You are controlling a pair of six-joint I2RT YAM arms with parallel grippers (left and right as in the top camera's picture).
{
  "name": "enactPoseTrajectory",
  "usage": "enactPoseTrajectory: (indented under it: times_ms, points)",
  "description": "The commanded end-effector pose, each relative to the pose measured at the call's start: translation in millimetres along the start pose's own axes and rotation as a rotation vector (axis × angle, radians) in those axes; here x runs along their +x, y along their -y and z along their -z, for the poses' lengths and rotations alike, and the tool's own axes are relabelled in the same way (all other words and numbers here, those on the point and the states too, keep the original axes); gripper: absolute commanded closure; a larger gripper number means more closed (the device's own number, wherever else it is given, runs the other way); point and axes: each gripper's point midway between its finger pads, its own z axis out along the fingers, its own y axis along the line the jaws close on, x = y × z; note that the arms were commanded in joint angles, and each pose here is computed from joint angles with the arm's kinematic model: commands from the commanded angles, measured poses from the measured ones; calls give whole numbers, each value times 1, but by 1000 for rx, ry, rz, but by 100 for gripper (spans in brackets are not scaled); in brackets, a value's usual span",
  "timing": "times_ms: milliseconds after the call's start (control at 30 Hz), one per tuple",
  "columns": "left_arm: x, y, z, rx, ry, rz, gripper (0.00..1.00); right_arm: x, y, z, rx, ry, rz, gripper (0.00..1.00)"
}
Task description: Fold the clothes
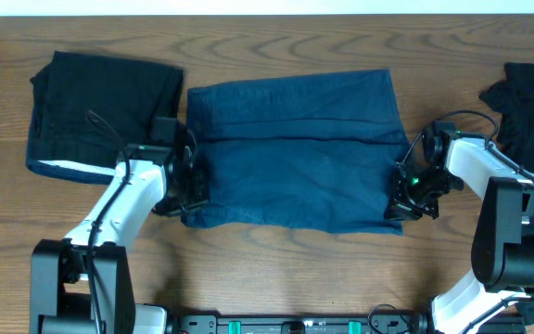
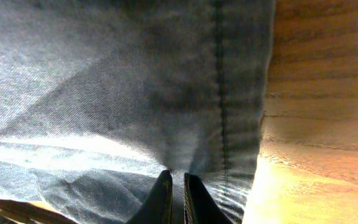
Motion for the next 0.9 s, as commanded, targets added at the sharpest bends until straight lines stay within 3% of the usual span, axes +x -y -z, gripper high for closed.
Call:
enactPoseTrajectory:
  times_ms: [0, 267, 567, 867]
  points:
    - [13, -17, -12, -52, -18, 30, 86, -1, 12, 0, 58, 14, -31, 93]
    - [26, -21, -20, -54, -54, 33, 87, -25, -10, 52, 41, 108, -21, 80]
    - [31, -12, -20, -2, -79, 22, 87, -32, -50, 87, 32, 235, 154, 68]
    - [54, 16, -22, 48, -145, -75, 87, -41, -75, 66, 80, 275, 294, 71]
